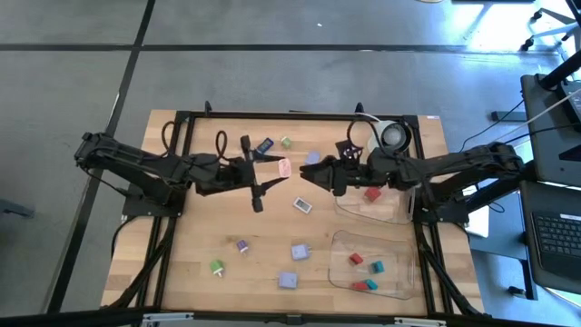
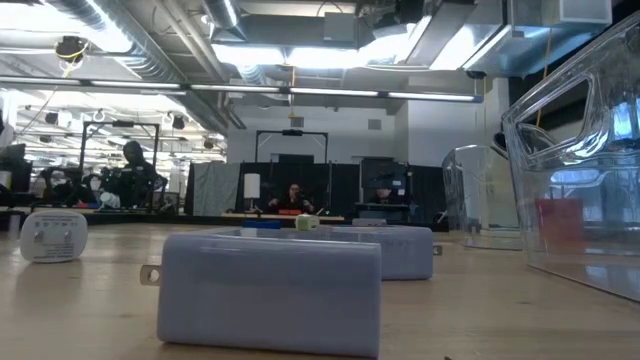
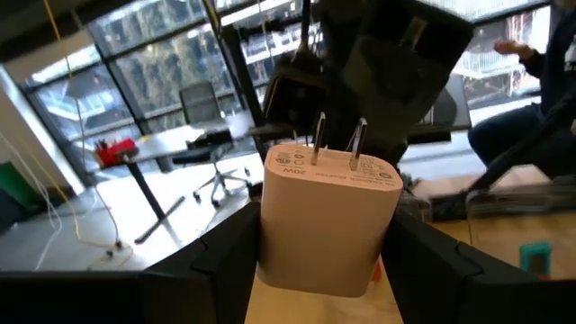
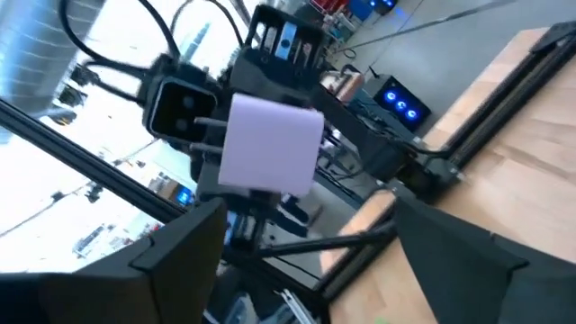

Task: Pick & Place Office items
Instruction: Put the white charger adapter into the top transparent bin

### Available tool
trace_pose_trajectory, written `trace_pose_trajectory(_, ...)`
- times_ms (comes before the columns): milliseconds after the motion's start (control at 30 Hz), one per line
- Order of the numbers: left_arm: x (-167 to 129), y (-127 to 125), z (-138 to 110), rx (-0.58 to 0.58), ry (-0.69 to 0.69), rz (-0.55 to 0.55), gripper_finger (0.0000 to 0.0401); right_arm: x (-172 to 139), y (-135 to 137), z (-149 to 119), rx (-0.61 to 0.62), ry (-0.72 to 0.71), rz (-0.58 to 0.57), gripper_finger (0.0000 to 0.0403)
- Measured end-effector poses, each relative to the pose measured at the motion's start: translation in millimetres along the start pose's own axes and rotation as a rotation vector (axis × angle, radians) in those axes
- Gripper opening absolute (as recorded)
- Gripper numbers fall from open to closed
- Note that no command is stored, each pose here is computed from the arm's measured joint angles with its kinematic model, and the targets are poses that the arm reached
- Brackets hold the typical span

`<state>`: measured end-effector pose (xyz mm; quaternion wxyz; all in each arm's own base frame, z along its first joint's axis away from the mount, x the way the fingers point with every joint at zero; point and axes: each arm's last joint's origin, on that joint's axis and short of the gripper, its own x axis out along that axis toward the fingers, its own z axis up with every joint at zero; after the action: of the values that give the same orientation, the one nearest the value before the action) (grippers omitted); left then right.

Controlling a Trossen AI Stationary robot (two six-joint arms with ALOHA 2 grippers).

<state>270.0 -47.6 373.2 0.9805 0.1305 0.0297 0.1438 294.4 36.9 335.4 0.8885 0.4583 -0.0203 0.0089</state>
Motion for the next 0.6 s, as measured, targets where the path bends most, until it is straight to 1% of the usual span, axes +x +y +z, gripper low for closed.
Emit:
trace_pose_trajectory(200, 17.3, -10.9, -2.5, 0.095, -0.066, 0.009, 0.0201, 8.2, 0.7, -1.4, 0.023, -0.039, 0.069, 0.0335)
trace_pose_trajectory(367, 25.0, -15.1, -4.7, 0.098, -0.087, 0.034, 0.0201, 8.3, 2.3, -0.5, 0.003, -0.051, 0.088, 0.0336)
trace_pose_trajectory(600, 24.9, -12.8, -4.4, 0.095, -0.083, 0.057, 0.0201, 8.7, 2.8, -0.6, -0.024, -0.045, 0.103, 0.0336)
